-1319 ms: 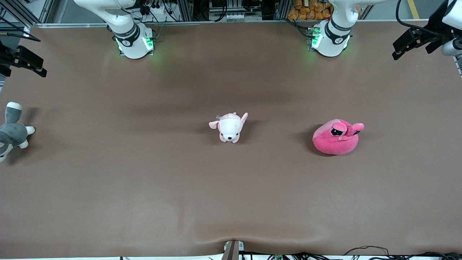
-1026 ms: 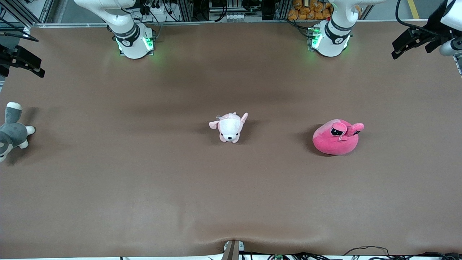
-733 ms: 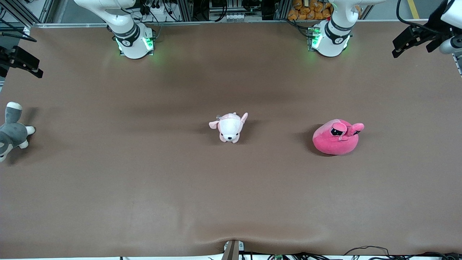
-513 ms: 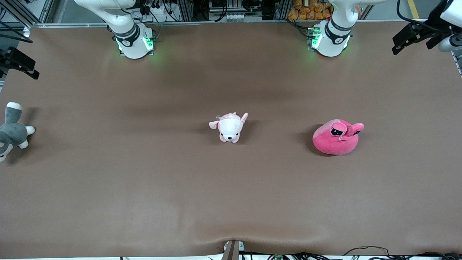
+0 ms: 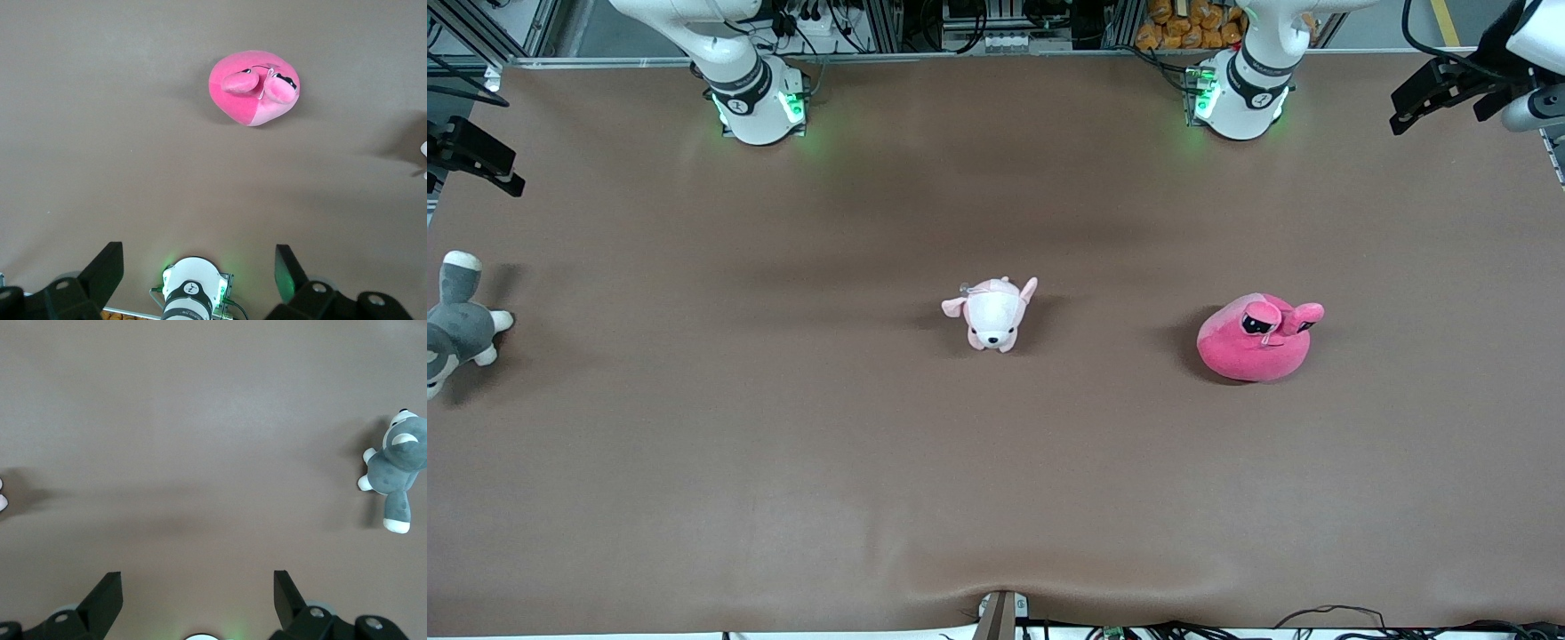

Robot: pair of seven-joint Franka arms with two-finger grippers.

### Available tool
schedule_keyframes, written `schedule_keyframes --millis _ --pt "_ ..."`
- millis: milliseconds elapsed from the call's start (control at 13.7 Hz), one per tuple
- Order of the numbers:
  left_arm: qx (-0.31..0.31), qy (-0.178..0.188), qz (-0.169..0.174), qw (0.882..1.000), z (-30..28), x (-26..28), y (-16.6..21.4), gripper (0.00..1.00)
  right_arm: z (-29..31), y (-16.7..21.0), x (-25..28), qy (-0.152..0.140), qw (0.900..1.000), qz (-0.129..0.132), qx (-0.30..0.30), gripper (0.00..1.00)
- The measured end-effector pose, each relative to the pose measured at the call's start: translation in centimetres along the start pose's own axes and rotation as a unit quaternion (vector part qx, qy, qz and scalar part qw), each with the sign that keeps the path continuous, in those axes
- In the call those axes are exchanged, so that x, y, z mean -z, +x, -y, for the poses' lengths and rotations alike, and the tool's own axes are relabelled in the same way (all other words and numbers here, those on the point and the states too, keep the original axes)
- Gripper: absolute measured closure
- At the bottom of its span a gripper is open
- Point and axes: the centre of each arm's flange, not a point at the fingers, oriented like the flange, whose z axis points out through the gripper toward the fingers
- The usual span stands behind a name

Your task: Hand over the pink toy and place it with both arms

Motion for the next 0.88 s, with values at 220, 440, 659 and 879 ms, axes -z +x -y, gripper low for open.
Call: schedule_keyframes --millis 220,440,659,879 --pt "0.000 0.000 0.002 1.000 0.0 -0.3 0.1 0.00 0.2 0.0 0.0 0.000 1.000 0.000 0.002 0.00" --pt "0.002 0.000 0.003 1.000 0.2 -0.6 0.2 0.00 0.7 0.0 0.0 0.000 1.000 -0.001 0.006 0.00" --pt "0.006 0.000 0.005 1.000 0.4 -1.4 0.6 0.00 0.6 0.0 0.0 0.000 1.000 -0.001 0.005 0.00" --pt "0.007 0.000 0.004 1.000 0.5 -1.6 0.8 0.00 0.5 0.1 0.0 0.000 1.000 0.000 0.005 0.00"
